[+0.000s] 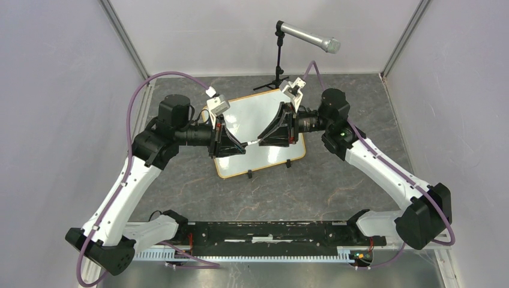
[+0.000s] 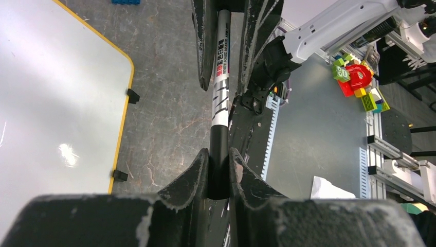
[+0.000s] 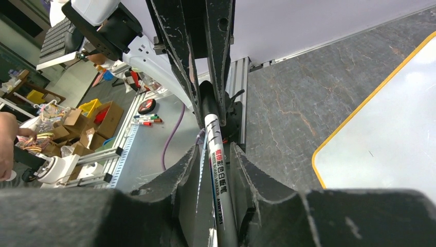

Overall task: Write a sentence on the whiteboard
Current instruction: Open the pen cap of the whiteboard marker.

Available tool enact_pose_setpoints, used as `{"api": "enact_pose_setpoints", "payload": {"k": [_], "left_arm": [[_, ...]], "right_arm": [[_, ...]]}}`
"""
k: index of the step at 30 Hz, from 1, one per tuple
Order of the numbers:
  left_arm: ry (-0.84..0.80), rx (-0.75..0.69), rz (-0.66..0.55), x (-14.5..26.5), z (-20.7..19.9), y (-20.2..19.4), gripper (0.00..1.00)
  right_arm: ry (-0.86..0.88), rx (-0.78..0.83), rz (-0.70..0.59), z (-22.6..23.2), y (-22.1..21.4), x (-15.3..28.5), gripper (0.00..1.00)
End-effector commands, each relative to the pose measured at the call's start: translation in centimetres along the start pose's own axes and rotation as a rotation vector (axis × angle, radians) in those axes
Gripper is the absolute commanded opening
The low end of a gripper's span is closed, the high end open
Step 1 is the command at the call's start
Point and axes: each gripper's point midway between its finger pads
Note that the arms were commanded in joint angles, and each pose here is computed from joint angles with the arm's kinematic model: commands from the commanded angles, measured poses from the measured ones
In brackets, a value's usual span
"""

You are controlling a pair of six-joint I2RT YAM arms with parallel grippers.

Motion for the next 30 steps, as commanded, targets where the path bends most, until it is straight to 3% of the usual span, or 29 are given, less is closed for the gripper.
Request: {"api": "enact_pose_setpoints", "payload": {"k": [1, 5, 9, 20, 30], "left_arm": [[0.012, 0.005, -0.029, 0.0, 0.3, 1.1, 0.02], [0.014, 0.004, -0.029, 0.0, 0.3, 1.2, 0.02], [0.038, -0.02, -0.019, 0.3, 0.6, 1.2, 0.02], [0.068, -0.078, 0.019, 1.4, 0.6, -0.6, 0.02], [0.115, -0.091, 0.034, 2.4, 1.6, -2.0, 0.02]], "right_arm": [[0.047, 0.059, -0.019, 2.0, 0.9, -0.1, 0.3], [0.054, 0.06, -0.019, 2.2, 0.9, -0.1, 0.21], [0.065, 0.071, -0.018, 2.7, 0.9, 0.1, 0.0], [-0.057, 0.119, -0.035, 0.4, 2.3, 2.6, 0.0], [-0.184, 0.139, -0.114, -2.3, 4.5, 8.4, 0.0]]}}
Point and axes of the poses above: each gripper's point midway between its finger pads, its own x axis back along the fingers, its own z axis along the line the jaws close on, y = z × x, and after that the axes turned 12 degrees about -x, right-handed
